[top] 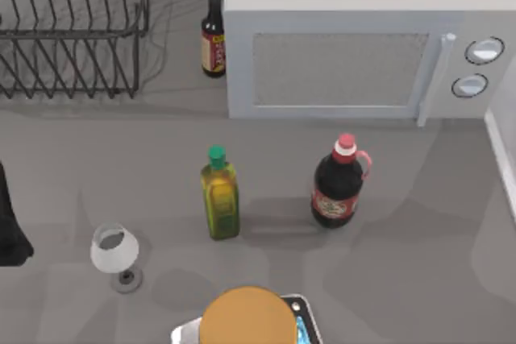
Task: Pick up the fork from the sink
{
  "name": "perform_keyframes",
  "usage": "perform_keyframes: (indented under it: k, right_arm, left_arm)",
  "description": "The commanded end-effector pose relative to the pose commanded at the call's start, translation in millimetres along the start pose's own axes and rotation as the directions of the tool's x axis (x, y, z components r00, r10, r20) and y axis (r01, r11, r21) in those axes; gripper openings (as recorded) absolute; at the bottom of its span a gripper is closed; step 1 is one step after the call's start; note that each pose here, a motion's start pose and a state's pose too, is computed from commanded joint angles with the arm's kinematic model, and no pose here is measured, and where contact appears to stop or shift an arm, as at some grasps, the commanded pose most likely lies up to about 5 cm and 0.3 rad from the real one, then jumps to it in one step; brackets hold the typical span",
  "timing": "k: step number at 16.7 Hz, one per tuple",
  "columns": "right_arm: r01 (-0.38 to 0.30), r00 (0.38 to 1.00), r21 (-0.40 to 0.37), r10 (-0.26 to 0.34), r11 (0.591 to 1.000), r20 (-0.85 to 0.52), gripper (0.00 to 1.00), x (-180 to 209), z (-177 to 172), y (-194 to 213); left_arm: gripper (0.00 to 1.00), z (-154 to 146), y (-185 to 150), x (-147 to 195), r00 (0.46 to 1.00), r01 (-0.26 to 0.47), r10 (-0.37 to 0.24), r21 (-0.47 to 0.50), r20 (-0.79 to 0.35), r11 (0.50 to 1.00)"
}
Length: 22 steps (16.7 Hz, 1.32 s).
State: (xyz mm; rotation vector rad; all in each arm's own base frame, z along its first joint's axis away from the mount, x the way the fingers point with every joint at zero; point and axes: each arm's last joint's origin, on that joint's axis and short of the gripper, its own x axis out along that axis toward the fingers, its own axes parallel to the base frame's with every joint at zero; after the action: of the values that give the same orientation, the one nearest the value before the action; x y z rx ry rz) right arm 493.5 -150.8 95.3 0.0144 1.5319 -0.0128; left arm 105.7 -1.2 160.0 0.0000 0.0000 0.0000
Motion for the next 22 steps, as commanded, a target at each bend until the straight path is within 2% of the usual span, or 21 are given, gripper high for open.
perform_keyframes:
  k: [6, 13, 18, 22]
  right_arm:
    - [0.0, 1.0, 0.0, 0.0, 1.0, 0.001, 0.0, -83.8, -4.9, 3.0]
    - [0.002, 1.0, 0.004, -0.002, 1.0, 0.002, 0.0, -91.7, -6.3, 7.4]
    - [0.017, 0.999, 0.061, -0.015, 0.998, -0.04, 0.0, -131.2, -25.9, 58.5]
    - [0.045, 0.995, 0.112, -0.035, 0.993, -0.089, 0.0, -168.0, -66.7, 124.8]
  left_arm:
    - [1.0, 0.0, 0.0, 0.0, 1.0, 0.0, 0.0, 0.0, 0.0, 1.0]
    - [1.0, 0.0, 0.0, 0.0, 1.0, 0.0, 0.0, 0.0, 0.0, 1.0]
    - [1.0, 0.0, 0.0, 0.0, 1.0, 0.0, 0.0, 0.0, 0.0, 1.0]
    - [1.0, 0.0, 0.0, 0.0, 1.0, 0.0, 0.0, 0.0, 0.0, 1.0]
